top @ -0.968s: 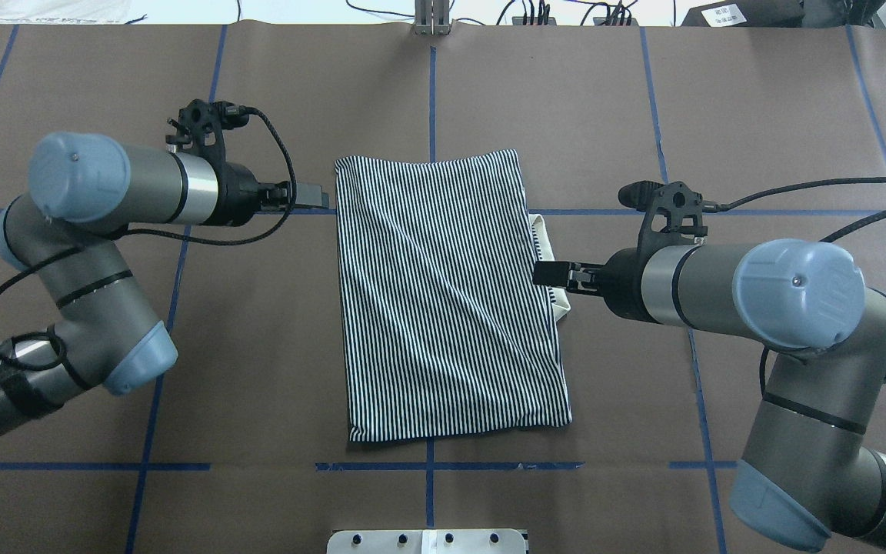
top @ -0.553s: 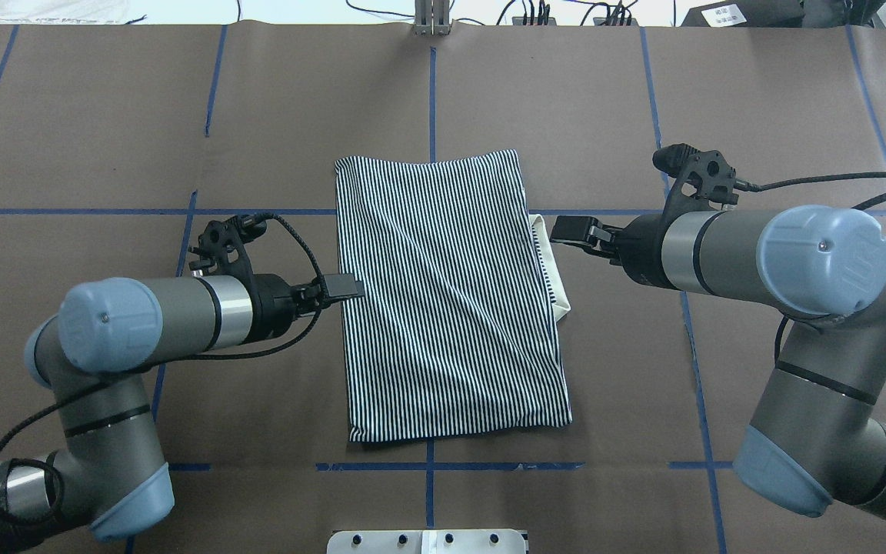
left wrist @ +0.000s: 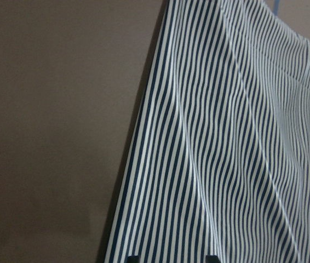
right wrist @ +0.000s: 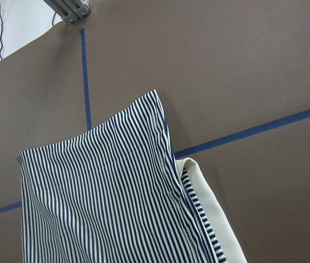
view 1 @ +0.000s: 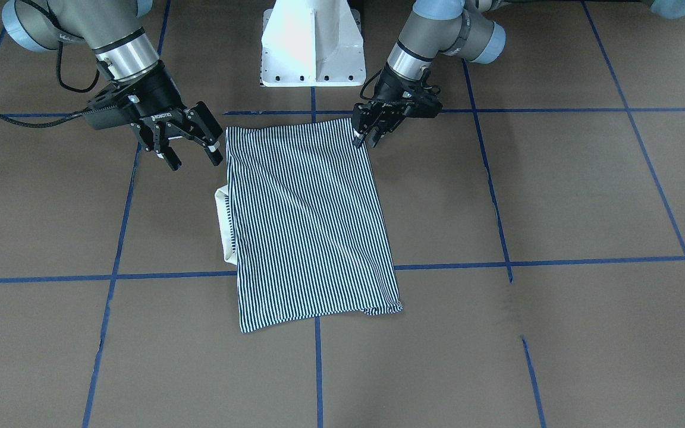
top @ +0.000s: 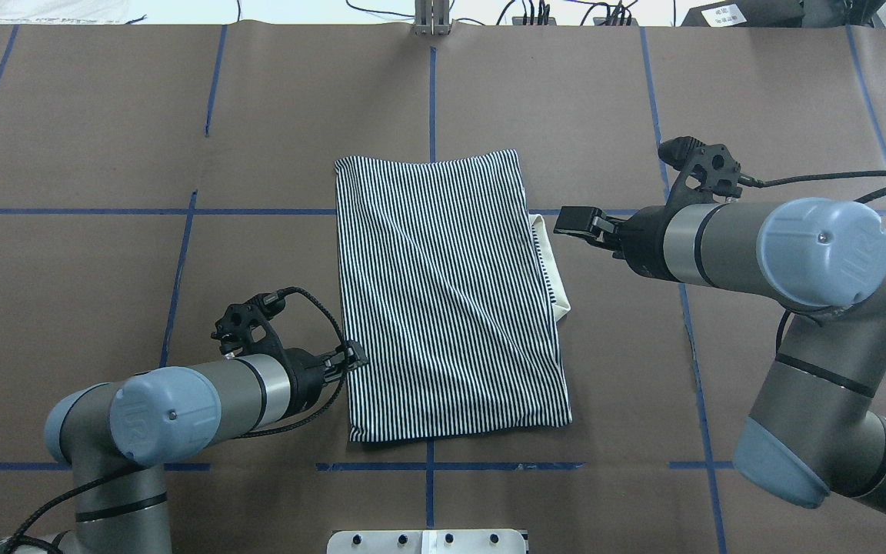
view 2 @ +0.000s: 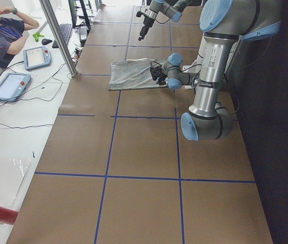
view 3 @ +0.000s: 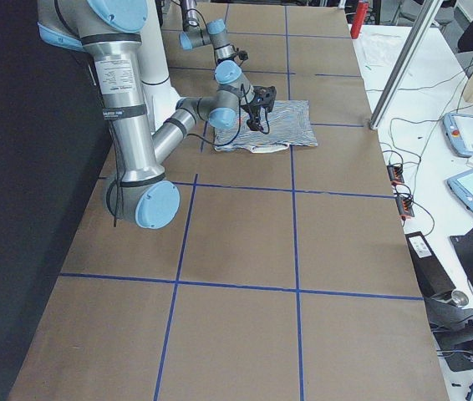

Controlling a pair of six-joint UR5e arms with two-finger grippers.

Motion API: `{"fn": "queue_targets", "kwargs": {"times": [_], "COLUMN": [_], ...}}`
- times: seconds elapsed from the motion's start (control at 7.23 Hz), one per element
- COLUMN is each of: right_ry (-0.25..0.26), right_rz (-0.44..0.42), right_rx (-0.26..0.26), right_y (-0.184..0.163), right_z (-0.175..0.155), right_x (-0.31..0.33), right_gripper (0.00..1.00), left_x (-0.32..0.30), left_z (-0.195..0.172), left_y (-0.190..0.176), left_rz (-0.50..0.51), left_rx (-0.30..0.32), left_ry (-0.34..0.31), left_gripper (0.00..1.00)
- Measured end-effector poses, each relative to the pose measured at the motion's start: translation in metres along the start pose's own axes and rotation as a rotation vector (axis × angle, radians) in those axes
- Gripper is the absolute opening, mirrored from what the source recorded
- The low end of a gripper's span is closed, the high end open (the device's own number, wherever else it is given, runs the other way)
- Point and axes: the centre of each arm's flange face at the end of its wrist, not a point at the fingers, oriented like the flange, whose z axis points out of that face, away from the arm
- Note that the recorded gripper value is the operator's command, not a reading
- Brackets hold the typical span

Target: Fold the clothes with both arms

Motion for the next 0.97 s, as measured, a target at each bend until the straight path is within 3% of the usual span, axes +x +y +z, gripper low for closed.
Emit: {"fn": "queue_targets", "kwargs": {"times": [0.55,0.97], "right_ry": [0.005,0.007], "right_rz": [0.003,0.002], "right_rx": [0.0,0.001], "right_y": [0.0,0.0], "right_z": [0.002,0.003], "right_x": [0.002,0.002], "right_gripper": [1.0,1.0], "left_x": [-0.012,-0.015], "left_z": [0.003,0.006], "left_y": [0.064,0.072], "left_rz": [0.045,0.052], "left_rx": [-0.098,-0.107], "left_ry": [-0.084,-0.092], "left_gripper": [0.5,0.5]}}
